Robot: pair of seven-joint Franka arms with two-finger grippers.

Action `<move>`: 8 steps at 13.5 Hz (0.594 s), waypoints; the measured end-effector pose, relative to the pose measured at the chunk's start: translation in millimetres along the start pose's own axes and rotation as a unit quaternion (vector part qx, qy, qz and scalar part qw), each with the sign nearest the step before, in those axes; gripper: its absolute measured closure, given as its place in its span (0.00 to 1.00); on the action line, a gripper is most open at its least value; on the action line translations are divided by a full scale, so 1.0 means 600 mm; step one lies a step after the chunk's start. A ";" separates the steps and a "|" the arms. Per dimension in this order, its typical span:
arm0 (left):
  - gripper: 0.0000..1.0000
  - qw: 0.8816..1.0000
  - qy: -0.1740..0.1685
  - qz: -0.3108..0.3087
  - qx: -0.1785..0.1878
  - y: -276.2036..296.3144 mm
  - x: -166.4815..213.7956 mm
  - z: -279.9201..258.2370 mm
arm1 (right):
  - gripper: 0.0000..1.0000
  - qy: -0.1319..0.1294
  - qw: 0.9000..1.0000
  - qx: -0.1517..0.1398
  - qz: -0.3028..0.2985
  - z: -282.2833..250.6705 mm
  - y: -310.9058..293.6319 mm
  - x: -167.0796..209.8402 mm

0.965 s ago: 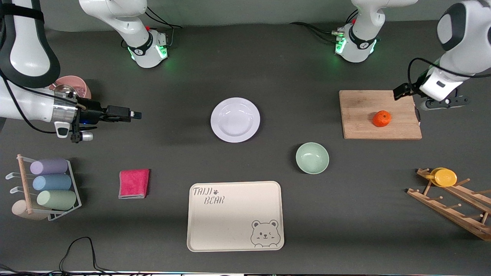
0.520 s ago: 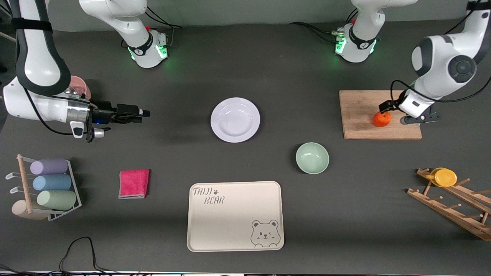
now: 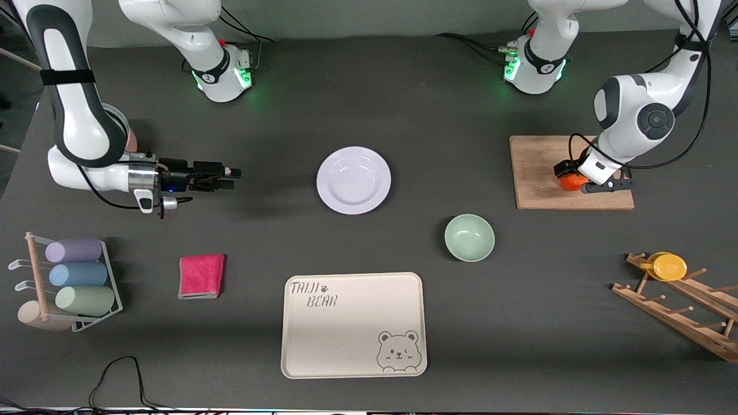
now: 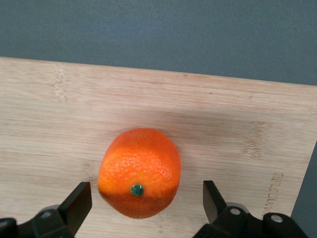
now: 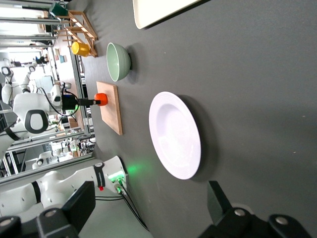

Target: Place orange and plate with both arms

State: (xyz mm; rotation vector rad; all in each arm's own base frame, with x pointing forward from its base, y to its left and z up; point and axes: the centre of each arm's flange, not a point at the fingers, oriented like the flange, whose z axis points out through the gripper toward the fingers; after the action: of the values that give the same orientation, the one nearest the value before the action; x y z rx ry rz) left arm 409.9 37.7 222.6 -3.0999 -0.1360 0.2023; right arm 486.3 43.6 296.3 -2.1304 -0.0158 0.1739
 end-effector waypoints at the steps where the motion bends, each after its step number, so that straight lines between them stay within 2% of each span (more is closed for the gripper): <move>1: 0.00 1.000 0.000 0.000 0.000 0.000 0.000 0.000 | 0.00 -0.003 1.000 0.001 -0.008 0.007 0.010 0.001; 4: 0.00 1.000 0.000 0.001 0.000 0.001 0.000 0.000 | 0.00 -0.007 1.000 0.020 -0.010 0.043 0.024 0.005; 6: 0.04 1.000 0.000 0.004 0.000 0.001 0.000 0.000 | 0.00 -0.009 1.000 0.027 -0.010 0.078 0.033 0.007; 8: 0.22 1.000 0.000 0.008 0.000 0.001 0.000 0.000 | 0.00 -0.013 1.000 0.027 -0.007 0.098 0.048 0.007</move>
State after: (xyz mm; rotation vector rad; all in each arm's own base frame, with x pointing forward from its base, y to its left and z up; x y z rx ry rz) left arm 409.9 37.2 222.5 -3.1012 -0.1106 0.2027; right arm 481.4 78.0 240.9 -2.0735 -0.0404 0.1920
